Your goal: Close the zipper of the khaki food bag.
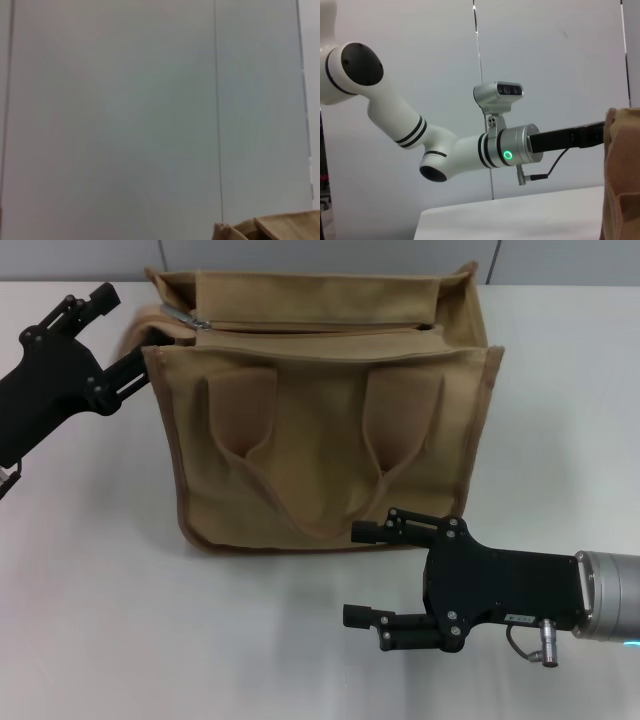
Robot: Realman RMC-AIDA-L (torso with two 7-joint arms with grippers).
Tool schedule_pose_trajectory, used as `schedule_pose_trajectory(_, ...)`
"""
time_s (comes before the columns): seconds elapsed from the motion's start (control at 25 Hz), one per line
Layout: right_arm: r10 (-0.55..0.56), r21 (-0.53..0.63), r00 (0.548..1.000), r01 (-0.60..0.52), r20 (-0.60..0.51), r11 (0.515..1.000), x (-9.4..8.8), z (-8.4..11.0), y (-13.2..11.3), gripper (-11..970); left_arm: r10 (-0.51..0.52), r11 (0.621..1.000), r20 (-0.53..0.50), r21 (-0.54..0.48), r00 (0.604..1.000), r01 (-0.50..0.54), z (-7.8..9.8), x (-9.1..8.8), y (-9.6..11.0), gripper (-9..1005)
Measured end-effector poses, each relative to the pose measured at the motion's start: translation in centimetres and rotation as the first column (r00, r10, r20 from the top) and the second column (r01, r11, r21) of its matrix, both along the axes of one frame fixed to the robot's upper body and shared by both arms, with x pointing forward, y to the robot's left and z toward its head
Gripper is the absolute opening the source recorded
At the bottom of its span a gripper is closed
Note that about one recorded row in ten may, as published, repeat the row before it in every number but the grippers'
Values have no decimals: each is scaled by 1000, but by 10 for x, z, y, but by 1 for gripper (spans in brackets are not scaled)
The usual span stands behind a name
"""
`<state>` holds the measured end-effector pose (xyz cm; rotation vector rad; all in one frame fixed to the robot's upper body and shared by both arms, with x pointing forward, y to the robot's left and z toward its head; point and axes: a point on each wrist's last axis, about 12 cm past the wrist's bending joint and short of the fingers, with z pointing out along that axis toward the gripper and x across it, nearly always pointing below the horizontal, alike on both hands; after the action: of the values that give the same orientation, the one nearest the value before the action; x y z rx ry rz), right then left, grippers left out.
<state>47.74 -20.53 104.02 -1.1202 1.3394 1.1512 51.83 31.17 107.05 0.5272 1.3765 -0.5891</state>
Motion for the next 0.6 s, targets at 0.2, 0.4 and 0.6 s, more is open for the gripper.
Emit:
schedule_pose_trajectory(0.2, -11, 6, 1000, 11, -2, 1000, -1, -1, -1, 771, 8, 1000, 6, 4, 1000, -8, -1, 0, -1, 774)
schedule_pose_trajectory(0.4, -11, 6, 1000, 11, 0, 1000, -1, -1, 0, 770, -14, 1000, -4, 15, 1000, 14, -4, -3, -3, 772)
schedule_pose_trajectory(0.6, -11, 6, 1000, 11, 2, 1000, 0, 0, 0, 768, -15, 1000, -5, 13, 1000, 15, -8, -8, -5, 769)
